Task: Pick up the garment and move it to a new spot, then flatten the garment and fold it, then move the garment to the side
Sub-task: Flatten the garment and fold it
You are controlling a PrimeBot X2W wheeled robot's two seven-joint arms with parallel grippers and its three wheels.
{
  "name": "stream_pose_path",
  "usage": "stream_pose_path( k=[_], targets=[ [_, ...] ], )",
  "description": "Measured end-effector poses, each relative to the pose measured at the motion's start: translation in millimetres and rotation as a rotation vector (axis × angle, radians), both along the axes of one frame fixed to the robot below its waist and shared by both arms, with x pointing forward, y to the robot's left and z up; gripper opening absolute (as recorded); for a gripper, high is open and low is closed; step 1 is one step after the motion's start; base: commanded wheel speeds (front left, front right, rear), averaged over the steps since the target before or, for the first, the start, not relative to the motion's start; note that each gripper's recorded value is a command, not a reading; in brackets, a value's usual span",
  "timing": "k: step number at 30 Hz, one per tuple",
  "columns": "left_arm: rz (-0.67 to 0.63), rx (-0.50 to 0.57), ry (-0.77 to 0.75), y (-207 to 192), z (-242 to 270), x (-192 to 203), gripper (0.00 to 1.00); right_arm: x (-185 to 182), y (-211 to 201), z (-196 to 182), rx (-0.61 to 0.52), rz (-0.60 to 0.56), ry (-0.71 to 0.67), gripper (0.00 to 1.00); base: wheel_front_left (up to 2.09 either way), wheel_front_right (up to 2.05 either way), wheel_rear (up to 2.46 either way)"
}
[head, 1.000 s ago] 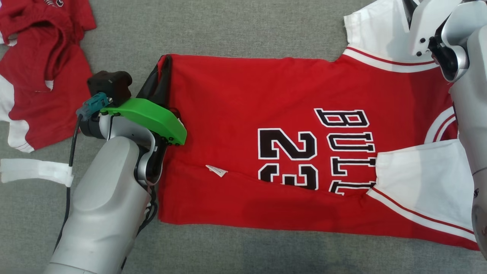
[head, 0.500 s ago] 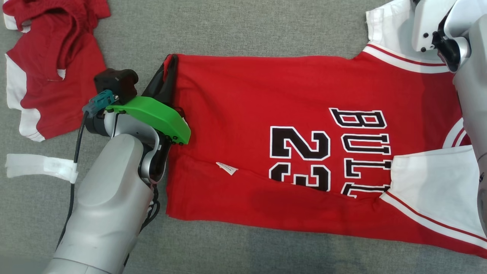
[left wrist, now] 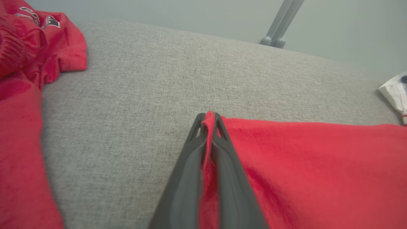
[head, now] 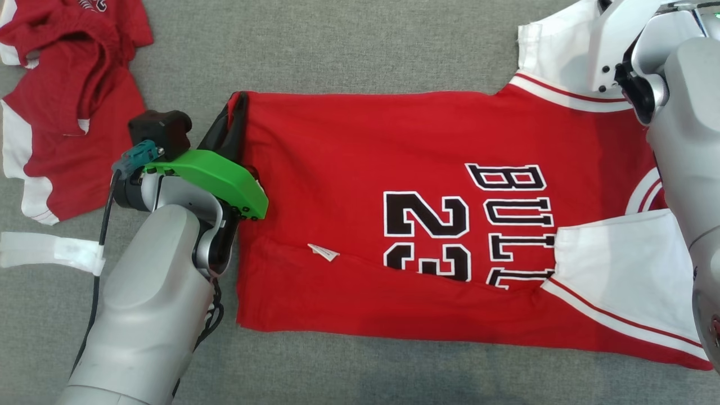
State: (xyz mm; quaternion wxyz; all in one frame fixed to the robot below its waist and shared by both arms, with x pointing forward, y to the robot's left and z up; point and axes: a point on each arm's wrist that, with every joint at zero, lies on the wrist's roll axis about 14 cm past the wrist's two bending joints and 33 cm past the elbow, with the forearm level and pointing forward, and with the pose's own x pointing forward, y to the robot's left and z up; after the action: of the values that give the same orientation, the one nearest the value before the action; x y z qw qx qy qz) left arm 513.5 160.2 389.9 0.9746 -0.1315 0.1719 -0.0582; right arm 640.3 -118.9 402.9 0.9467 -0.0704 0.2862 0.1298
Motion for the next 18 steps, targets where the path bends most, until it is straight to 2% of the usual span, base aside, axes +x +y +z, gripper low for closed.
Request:
stream_pose_path(
  k=[10,18],
  targets=[
    [-0.009,-0.017,-0.030,-4.0,20.2,-9.2,0.00,-30.8,-3.3,46.3,0.073,0.032,-0.168,0.00,0.00,0.00,0.00],
    [-0.052,-0.023,-0.085,-14.6,44.1,-21.7,0.00,-68.8,-26.3,87.4,0.133,0.043,-0.291,0.00,0.00,0.00,0.00]
  ],
)
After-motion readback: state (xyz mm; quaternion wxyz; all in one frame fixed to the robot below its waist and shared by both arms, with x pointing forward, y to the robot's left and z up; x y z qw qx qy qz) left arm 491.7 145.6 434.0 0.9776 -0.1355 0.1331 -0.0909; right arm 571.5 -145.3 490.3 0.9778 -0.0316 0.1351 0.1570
